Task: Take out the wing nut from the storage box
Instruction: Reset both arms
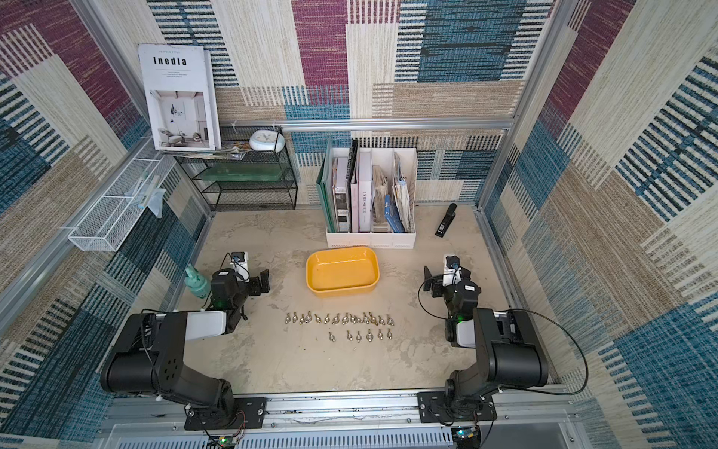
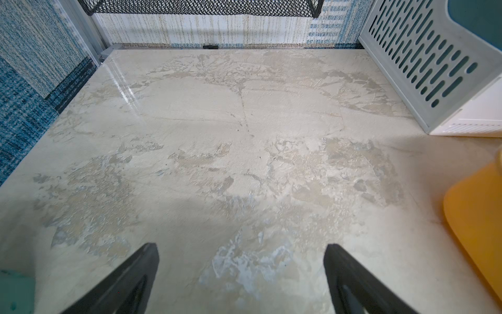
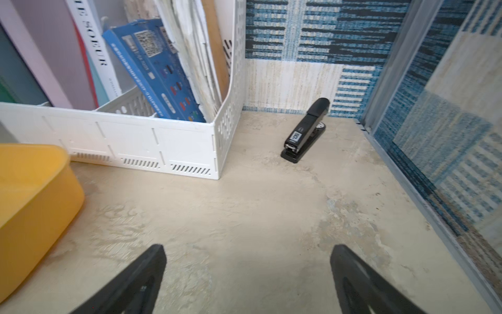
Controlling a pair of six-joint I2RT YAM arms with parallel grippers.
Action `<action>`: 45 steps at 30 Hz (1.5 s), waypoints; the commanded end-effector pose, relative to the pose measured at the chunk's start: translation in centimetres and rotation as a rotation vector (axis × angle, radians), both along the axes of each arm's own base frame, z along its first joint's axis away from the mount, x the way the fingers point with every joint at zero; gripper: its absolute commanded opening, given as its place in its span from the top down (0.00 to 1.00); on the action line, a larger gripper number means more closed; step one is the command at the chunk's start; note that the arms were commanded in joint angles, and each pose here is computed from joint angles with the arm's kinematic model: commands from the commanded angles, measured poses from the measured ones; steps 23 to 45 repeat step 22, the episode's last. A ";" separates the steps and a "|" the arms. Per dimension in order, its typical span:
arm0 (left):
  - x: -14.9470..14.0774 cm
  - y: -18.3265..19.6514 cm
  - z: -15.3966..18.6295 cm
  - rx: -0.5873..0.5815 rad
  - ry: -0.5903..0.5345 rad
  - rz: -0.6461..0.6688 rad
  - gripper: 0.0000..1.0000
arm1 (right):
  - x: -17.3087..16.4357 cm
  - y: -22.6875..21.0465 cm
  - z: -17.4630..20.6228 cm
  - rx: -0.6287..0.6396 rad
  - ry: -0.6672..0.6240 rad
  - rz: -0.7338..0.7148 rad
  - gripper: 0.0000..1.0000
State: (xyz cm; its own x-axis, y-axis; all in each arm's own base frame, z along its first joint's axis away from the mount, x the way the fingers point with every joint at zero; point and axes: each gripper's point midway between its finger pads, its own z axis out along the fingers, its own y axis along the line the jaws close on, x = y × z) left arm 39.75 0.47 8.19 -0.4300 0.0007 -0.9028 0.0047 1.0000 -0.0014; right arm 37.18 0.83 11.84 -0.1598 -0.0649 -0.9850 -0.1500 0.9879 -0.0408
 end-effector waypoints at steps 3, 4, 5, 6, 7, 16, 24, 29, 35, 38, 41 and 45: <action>0.4 -0.1 0.8 0.005 -0.036 -0.013 0.01 | -0.3 1.9 1.1 -0.007 -0.047 0.121 0.00; 0.4 -0.2 0.8 0.006 -0.035 -0.014 0.01 | -0.3 1.9 1.2 -0.008 -0.050 0.121 0.00; 0.4 -0.1 0.8 0.006 -0.035 -0.013 0.00 | -0.2 1.8 1.2 -0.008 -0.049 0.115 0.00; 0.4 -0.1 0.8 0.006 -0.035 -0.013 0.00 | -0.1 1.3 1.1 -0.001 -0.045 0.081 0.00; 0.4 -0.1 0.8 0.005 -0.036 -0.013 0.01 | 0.4 0.3 1.0 0.018 -0.035 0.021 0.00; 0.4 -0.1 0.8 0.005 -0.035 -0.012 0.01 | 1.1 -1.1 0.5 0.026 0.008 -0.070 0.00; 0.4 -0.2 0.7 0.003 -0.031 -0.013 0.01 | 1.1 -1.2 0.5 0.026 0.008 -0.072 0.00; 0.4 -0.2 0.7 0.003 -0.031 -0.013 0.01 | 1.1 -1.2 0.5 0.026 0.008 -0.072 0.00; 0.4 -0.2 0.7 0.003 -0.031 -0.013 0.01 | 1.1 -1.2 0.5 0.026 0.008 -0.072 0.00; 0.4 -0.2 0.7 0.003 -0.031 -0.013 0.01 | 1.1 -1.2 0.5 0.026 0.008 -0.072 0.00; 0.4 -0.2 0.7 0.003 -0.031 -0.013 0.01 | 1.1 -1.2 0.5 0.026 0.008 -0.072 0.00; 0.4 -0.2 0.7 0.003 -0.031 -0.013 0.01 | 1.1 -1.2 0.5 0.026 0.008 -0.072 0.00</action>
